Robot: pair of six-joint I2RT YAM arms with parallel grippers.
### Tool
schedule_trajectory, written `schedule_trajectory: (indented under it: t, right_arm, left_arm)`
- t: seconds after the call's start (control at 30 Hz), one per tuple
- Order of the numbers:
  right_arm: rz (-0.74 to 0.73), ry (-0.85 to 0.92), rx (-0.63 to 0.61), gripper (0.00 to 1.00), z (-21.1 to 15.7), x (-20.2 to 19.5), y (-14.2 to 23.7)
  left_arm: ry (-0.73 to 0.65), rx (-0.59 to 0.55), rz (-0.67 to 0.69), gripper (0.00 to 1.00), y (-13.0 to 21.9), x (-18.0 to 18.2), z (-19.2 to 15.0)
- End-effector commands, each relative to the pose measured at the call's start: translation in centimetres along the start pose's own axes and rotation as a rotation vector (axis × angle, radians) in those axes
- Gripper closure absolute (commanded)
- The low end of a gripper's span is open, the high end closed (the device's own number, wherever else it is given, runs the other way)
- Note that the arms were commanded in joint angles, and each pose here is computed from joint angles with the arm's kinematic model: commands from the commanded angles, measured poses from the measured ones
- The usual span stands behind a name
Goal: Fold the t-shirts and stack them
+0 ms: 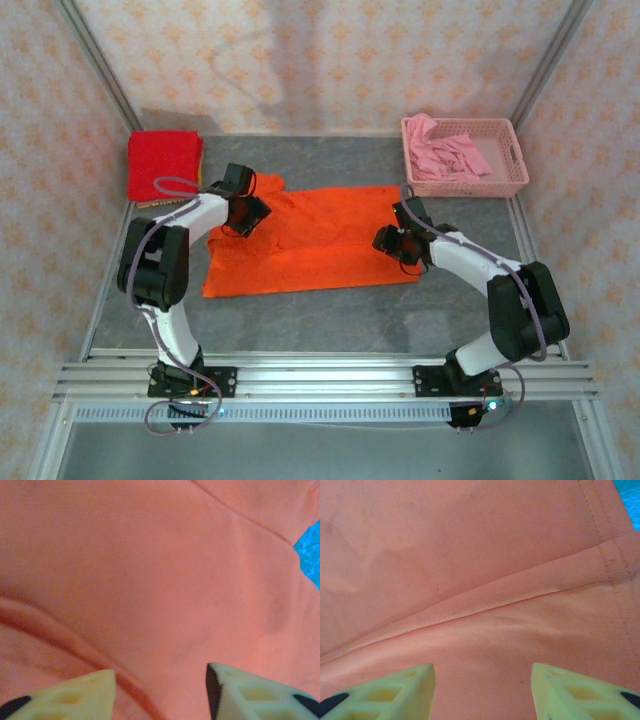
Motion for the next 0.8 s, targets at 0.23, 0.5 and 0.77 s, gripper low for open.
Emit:
schedule_trajectory:
  t: [0.23, 0.5, 0.77]
  right_arm:
    - [-0.027, 0.067, -0.103, 0.44, 2.7, 2.3, 0.8]
    - [-0.077, 0.079, -0.058, 0.42, 5.0, 3.6, -3.6]
    - [-0.111, 0.058, 0.015, 0.42, 2.9, 1.1, -5.0]
  left_arm:
    - [-0.173, -0.151, -0.023, 0.01, 4.0, -1.7, 1.6]
    - [-0.166, -0.114, 0.09, 0.21, 3.8, 2.5, -1.2]
    - [-0.104, -0.057, 0.148, 0.34, 2.6, 6.3, -4.4]
Point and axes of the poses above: each hand's point on the last joint's axis, 136 mm out from that joint toward the fingers, its own y axis back along the fingers, its own x axis along the line the jaws close on, z = x × y, the point moved 9 cm from there along y, back along the fingers, and after that the axes turned 10 degrees about -y, right-handed, at the moved point
